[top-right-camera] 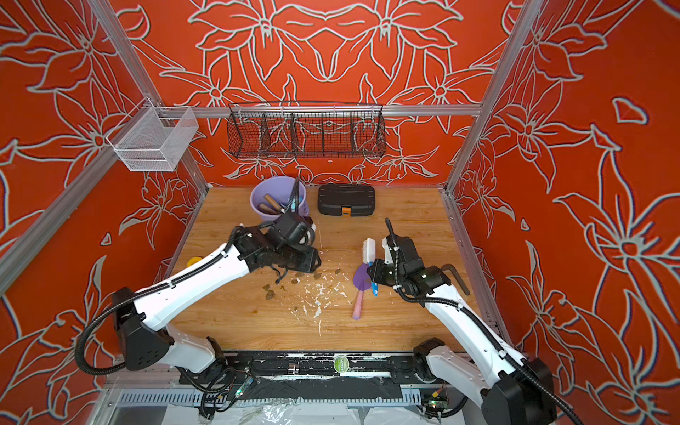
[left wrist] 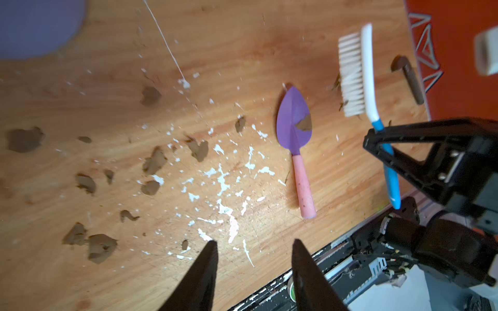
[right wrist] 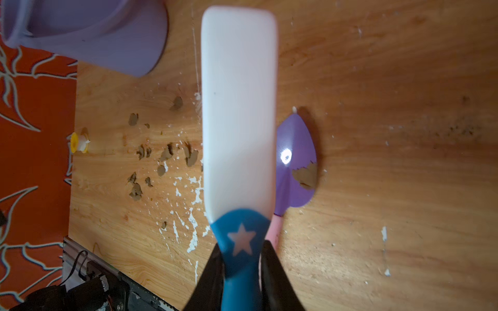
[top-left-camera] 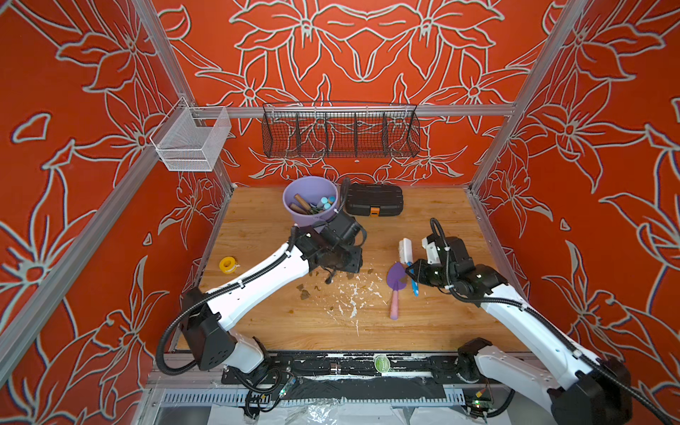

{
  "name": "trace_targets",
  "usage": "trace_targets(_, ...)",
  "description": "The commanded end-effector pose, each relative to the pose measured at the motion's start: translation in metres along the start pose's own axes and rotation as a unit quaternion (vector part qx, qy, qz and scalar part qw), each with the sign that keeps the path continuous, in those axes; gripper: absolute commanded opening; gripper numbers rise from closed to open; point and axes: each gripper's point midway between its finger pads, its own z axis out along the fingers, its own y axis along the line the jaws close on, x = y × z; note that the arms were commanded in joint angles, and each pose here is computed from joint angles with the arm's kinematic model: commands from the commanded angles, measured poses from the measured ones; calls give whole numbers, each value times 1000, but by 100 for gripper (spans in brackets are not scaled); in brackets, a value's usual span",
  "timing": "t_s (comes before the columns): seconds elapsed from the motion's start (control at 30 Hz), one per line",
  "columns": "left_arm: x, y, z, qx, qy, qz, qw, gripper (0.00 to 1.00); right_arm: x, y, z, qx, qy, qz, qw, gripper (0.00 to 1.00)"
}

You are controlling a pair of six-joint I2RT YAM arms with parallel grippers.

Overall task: Brush the soil off the hand trowel and place it into the bucket
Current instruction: Place the hand trowel in the bucket, then pick up the hand trowel from the center of the board.

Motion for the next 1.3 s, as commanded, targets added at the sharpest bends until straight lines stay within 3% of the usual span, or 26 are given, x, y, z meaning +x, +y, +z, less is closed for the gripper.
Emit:
trace_targets(0.0,17,-17,25,0,23,4,1000,49,21,-28,0,37,22,35,998,0)
trace_targets(0.23,45,-70,74,50,92,51,993,59,31,-52,-10,59,3,78,995,0)
trace_targets(0.43,64,-94,119,48,156,91,982,60,35,-64,-15,62,-5,104,993,0)
trace_targets(0.73,83,-83,159,-2,195,107,975,60,32,-63,-21,53,-15,107,993,0)
trace_targets(1.27,94,-64,184,-38,188,133,973,51,25,-57,-16,34,-22,108,993,0)
